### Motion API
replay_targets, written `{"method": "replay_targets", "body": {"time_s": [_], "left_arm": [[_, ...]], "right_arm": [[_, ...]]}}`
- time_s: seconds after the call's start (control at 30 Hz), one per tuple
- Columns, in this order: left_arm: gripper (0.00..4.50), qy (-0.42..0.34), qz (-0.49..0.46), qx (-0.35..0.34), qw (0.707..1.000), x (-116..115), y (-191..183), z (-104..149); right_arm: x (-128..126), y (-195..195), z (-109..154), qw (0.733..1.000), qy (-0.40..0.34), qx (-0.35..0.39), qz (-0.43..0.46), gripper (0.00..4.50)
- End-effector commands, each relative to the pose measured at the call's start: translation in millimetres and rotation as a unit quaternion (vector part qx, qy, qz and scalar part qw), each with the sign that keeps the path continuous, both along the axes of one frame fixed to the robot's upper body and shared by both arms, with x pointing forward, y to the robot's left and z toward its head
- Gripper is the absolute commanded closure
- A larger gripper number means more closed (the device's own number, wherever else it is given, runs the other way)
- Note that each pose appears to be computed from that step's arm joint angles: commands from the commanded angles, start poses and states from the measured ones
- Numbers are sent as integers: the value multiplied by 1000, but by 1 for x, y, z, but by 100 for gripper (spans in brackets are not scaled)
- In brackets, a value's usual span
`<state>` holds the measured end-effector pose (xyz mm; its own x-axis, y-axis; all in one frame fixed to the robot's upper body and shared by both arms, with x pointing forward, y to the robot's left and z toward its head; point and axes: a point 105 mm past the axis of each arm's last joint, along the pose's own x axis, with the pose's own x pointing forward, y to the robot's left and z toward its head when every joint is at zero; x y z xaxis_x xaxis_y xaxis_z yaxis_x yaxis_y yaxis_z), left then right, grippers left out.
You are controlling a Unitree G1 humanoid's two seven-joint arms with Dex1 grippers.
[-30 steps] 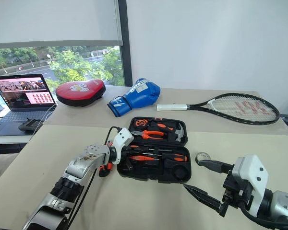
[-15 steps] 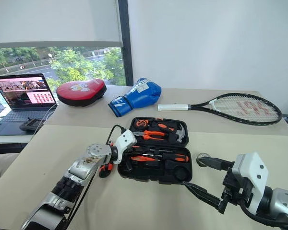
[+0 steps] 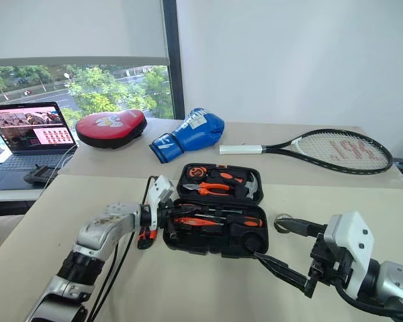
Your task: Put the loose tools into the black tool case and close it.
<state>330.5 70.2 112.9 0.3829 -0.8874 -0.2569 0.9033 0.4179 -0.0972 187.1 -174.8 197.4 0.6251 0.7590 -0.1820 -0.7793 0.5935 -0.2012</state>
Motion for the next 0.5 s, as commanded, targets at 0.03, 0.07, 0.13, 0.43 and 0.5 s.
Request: {"method": "replay_targets", "body": {"time_s": [0.03, 0.07, 0.13, 0.43, 0.5], "left_arm": [[446, -16, 8, 34, 999, 3, 1, -6], [446, -15, 14, 43, 999, 4, 2, -11], [446, -13, 27, 52, 998, 8, 5, -17], [446, -33, 3, 109, 993, 8, 2, -29], [446, -52, -14, 120, 991, 7, 1, -27]], "right_arm": [[-1, 2, 5, 1000, -15, -2, 7, 0], [-1, 2, 6, 1000, -15, -2, 6, 0], [-1, 1, 6, 1000, -15, -3, 5, 0], [-2, 0, 6, 1000, -14, -5, 3, 0], [-2, 0, 6, 1000, -14, -6, 3, 0]]}}
